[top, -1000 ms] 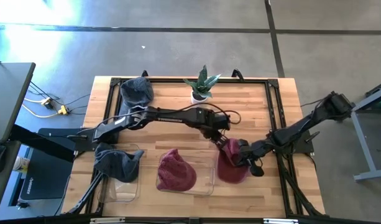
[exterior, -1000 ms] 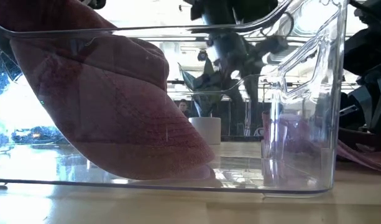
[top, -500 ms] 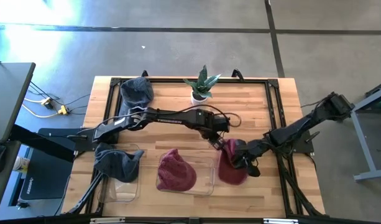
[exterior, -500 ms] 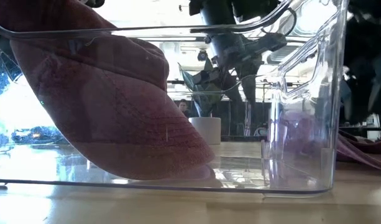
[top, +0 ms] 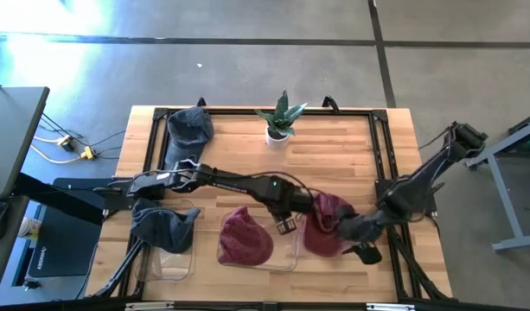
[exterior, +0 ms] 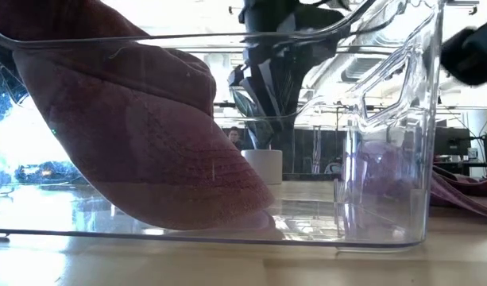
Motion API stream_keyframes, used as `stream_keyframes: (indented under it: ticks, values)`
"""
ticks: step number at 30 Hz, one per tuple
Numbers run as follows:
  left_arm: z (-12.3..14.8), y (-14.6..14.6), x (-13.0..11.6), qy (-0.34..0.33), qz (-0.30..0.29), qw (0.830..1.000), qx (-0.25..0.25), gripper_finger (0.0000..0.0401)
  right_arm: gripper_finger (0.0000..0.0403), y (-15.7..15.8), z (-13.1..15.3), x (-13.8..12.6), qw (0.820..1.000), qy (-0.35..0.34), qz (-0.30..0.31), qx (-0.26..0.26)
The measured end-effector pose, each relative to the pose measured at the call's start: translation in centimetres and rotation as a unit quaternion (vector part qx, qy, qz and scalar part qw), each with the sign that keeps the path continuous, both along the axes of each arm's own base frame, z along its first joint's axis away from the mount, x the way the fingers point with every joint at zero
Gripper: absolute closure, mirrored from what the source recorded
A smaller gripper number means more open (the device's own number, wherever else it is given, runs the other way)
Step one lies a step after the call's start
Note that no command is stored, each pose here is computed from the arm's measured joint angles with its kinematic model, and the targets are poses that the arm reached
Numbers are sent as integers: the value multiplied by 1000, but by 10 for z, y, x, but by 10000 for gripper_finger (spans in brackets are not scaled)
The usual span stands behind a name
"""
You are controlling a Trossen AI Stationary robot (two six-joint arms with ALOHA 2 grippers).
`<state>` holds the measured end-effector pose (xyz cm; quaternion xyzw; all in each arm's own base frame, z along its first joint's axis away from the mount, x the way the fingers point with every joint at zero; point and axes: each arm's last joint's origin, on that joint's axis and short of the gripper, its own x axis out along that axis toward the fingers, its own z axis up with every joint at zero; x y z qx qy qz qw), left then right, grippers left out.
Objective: Pick & Place hat
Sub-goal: Put the red cap into the right transparent bin
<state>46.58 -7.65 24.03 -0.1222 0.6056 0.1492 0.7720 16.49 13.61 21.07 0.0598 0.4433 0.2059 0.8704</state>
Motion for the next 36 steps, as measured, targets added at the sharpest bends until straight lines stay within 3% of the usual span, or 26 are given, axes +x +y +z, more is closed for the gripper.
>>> stream_keyframes:
  ticks: [5,8,13,20,26,30,33,36]
  values:
    - [0,-10,-2,3,-37,999,9,290,155,17,-7,-18,990,-40,67,-115]
    - [1,-10,-7,23,-43,998,26,291,155,17,-23,-24,979,-9,89,-183]
    - [32,-18,-29,26,-49,996,74,291,155,3,-18,-29,971,84,-17,-221]
    - [50,-25,-42,12,-53,992,113,291,155,-14,-29,-43,944,162,35,-285]
    - [54,-23,-45,12,-54,991,125,291,155,-32,-50,-42,938,189,-51,-286]
    - [54,-20,-45,17,-54,989,134,291,164,-34,-61,-34,954,165,-63,-242]
    - [54,-16,-45,22,-52,989,137,291,196,-38,-65,-28,957,135,-99,-236]
    - [54,-11,-44,25,-48,989,139,291,264,-42,-66,-25,955,139,-127,-230]
